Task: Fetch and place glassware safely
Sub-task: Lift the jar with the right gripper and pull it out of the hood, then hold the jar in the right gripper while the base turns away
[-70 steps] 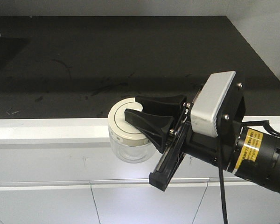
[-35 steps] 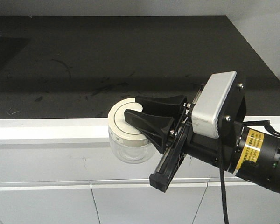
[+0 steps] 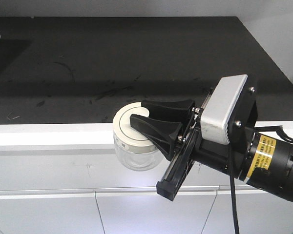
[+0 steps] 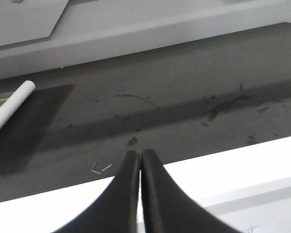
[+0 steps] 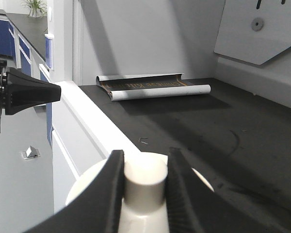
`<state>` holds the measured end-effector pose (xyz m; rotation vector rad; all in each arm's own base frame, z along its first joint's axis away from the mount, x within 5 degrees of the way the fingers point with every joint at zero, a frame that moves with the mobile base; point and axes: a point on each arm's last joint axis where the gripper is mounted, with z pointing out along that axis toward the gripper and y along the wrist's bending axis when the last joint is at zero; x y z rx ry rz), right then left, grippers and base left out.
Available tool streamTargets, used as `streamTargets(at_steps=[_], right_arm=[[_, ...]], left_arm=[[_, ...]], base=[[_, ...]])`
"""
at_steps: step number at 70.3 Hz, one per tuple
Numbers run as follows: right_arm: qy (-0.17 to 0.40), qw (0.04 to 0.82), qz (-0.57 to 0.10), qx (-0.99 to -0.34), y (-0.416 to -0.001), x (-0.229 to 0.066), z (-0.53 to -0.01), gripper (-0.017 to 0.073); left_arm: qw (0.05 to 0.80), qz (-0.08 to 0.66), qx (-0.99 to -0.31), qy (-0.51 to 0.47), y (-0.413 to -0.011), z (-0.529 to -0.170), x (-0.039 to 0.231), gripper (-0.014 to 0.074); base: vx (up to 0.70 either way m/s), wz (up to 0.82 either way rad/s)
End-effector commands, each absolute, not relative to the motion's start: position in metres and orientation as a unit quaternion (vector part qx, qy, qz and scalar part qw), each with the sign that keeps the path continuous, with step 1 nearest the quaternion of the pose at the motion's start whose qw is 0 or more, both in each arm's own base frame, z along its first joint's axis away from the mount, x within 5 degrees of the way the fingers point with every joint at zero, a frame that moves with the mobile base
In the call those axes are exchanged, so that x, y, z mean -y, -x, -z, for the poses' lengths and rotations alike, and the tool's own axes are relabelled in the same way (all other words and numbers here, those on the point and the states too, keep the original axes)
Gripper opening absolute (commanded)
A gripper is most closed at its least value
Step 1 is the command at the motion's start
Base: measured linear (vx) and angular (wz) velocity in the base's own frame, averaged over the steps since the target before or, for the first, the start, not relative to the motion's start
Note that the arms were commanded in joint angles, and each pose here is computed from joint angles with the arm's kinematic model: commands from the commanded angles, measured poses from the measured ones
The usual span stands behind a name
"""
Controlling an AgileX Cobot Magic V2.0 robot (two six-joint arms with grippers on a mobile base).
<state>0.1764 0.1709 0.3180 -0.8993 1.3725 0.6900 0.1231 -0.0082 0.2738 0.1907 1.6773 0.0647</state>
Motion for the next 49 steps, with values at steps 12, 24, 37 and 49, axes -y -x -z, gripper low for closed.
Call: streamTargets(at_steps=[12,24,37,49], right_arm=[[0.383,0.66,-0.333,-0.553,-0.17,-0.1708,-0.3404,-0.0003],[0.383,0.66,-0.333,-0.553,-0.17,-0.1708,-0.3404,-0.0003],[0.383,0.66,-0.333,-0.553,-0.17,-0.1708,-0.3404,-0.0003],[0.383,0.66,-0.333,-0.553,-0.17,-0.1708,-0.3404,-0.0003]], left_arm=[[0.699,-0.018,-0.71,-0.081,-0.1238,-0.2887,0.0101,-0.0007],[0.699,-0.018,-0.71,-0.081,-0.1238,-0.2887,0.0101,-0.0007],[0.699,-0.018,-0.71,-0.081,-0.1238,-0.2887,0.0101,-0.0007],[0.699,-0.018,-0.71,-0.081,-0.1238,-0.2887,0.0101,-0.0007]], base=[[0.0,0.0],[0.0,0.0],[-0.02,0.07],[-0.05,0.2]])
